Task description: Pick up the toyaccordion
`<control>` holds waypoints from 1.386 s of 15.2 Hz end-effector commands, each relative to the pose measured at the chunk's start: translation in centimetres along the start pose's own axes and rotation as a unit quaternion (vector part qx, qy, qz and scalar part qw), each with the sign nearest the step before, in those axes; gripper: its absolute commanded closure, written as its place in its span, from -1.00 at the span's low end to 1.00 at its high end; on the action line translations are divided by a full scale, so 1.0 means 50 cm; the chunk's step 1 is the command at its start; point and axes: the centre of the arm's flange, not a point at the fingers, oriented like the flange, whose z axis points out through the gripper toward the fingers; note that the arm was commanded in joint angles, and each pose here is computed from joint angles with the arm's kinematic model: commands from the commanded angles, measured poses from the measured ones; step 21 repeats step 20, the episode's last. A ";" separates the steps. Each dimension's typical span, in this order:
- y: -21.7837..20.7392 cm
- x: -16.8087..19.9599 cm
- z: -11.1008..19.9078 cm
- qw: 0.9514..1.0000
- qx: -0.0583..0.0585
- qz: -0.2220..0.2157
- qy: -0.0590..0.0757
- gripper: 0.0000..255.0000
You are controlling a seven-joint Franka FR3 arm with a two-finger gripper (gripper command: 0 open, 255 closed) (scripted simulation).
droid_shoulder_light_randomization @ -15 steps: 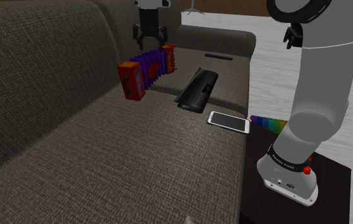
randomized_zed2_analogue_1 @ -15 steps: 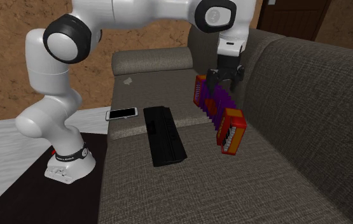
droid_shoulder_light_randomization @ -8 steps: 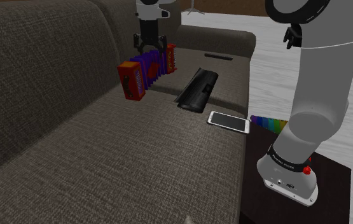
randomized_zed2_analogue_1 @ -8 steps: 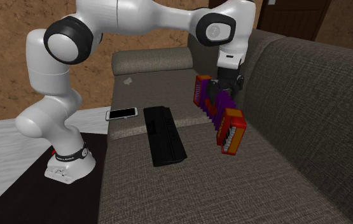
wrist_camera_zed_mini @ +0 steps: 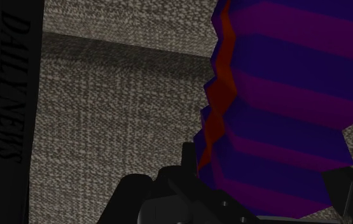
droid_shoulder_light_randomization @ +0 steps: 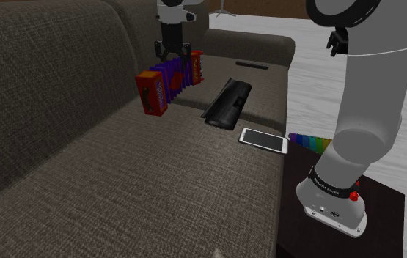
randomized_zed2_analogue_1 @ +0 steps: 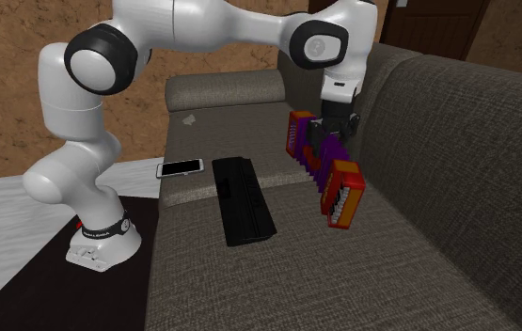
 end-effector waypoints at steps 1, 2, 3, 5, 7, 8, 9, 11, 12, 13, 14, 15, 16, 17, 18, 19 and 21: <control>-0.001 0.000 0.002 1.000 0.000 0.000 0.000 1.00; -0.001 0.000 0.002 1.000 0.000 0.000 0.000 1.00; 0.000 0.001 0.003 1.000 0.000 0.000 0.000 1.00; 0.000 0.000 -0.018 1.000 0.000 0.000 0.000 1.00; 0.000 0.000 -0.040 1.000 0.000 0.000 0.000 1.00; 0.000 -0.001 -0.050 1.000 0.000 0.000 0.000 1.00; 0.000 -0.001 -0.061 1.000 0.000 0.000 0.000 1.00; 0.001 -0.002 -0.082 1.000 0.000 0.000 0.000 1.00; 0.001 -0.002 -0.092 1.000 0.000 0.000 0.000 1.00; 0.001 -0.003 -0.103 1.000 0.000 0.000 0.000 1.00; 0.001 -0.003 -0.113 1.000 0.000 0.000 0.000 1.00; 0.001 -0.003 -0.124 1.000 0.000 0.000 0.000 1.00; 0.001 -0.004 -0.134 1.000 0.000 0.000 0.000 1.00; 0.001 -0.004 -0.145 1.000 0.000 0.000 0.000 1.00; 0.001 -0.005 -0.156 1.000 0.000 0.000 0.000 1.00; 0.001 -0.005 -0.157 1.000 0.000 0.000 0.000 1.00; 0.001 -0.005 -0.157 1.000 0.000 0.000 0.000 1.00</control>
